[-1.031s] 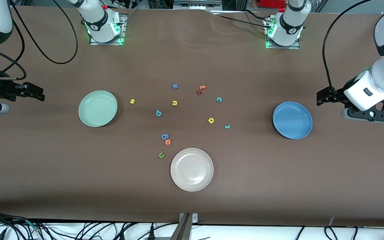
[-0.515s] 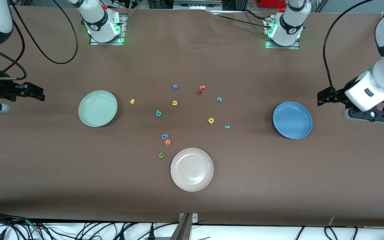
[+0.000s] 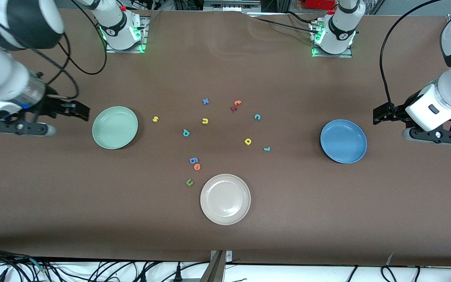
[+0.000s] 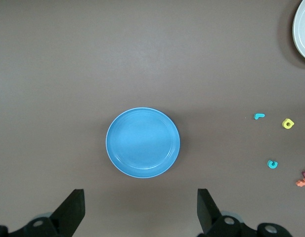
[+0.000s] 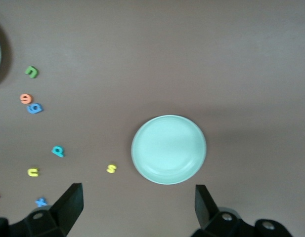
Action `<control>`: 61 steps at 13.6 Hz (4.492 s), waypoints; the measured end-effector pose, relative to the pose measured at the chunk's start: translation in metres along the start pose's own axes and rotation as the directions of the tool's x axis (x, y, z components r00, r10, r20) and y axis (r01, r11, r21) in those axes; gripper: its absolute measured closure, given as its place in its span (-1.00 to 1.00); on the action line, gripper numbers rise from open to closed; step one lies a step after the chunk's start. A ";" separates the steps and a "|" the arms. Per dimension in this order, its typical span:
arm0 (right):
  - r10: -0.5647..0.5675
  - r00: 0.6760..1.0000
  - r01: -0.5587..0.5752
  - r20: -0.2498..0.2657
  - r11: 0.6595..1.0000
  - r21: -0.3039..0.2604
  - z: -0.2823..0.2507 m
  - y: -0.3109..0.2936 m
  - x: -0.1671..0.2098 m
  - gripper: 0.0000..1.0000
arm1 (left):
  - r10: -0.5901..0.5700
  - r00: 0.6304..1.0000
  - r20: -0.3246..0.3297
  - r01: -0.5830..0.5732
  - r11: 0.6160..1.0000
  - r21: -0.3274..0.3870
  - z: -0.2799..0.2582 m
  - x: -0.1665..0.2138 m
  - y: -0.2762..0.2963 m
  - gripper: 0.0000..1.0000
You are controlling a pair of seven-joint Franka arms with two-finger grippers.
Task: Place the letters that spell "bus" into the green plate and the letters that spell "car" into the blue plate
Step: 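Reach the right gripper to the yellow u while the left gripper reaches a teal letter, then grasp the yellow u with the right gripper while the left gripper grasps the teal letter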
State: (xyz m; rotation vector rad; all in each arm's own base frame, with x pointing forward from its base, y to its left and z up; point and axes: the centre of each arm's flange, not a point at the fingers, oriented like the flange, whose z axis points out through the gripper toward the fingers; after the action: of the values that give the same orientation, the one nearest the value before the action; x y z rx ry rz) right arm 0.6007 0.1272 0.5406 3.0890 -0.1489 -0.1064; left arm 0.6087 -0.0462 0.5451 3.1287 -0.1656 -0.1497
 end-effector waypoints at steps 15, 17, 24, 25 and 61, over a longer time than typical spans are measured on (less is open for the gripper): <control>0.267 0.963 -0.267 0.035 0.964 -0.015 0.181 -0.238 -0.107 -0.97 | 0.036 0.997 0.072 -0.031 0.997 -0.065 0.034 0.011 0.028 -1.00; 0.238 0.971 -0.238 0.020 0.971 0.011 0.216 -0.254 -0.124 -0.98 | 0.062 0.990 0.124 -0.046 0.990 -0.131 0.057 0.014 0.051 -1.00; 0.175 0.985 -0.175 -0.001 0.983 0.055 0.311 -0.293 -0.147 -0.95 | 0.145 0.981 0.130 -0.126 0.982 -0.142 0.116 0.031 0.164 -1.00; 0.172 0.985 -0.172 0.001 0.984 0.052 0.320 -0.295 -0.148 -0.90 | 0.114 0.985 0.128 -0.097 0.987 -0.132 0.127 0.033 0.183 -1.00; 0.203 0.976 -0.199 0.072 0.978 -0.056 0.255 -0.246 -0.096 0.48 | -0.082 0.996 -0.036 0.081 0.996 -0.029 0.383 0.013 0.288 -0.84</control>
State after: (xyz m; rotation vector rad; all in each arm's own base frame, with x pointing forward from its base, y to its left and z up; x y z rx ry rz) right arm 0.5105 0.3698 0.2809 3.0014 -0.4538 -0.2183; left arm 0.5544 -0.3342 0.1653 3.1093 -0.0357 -0.0933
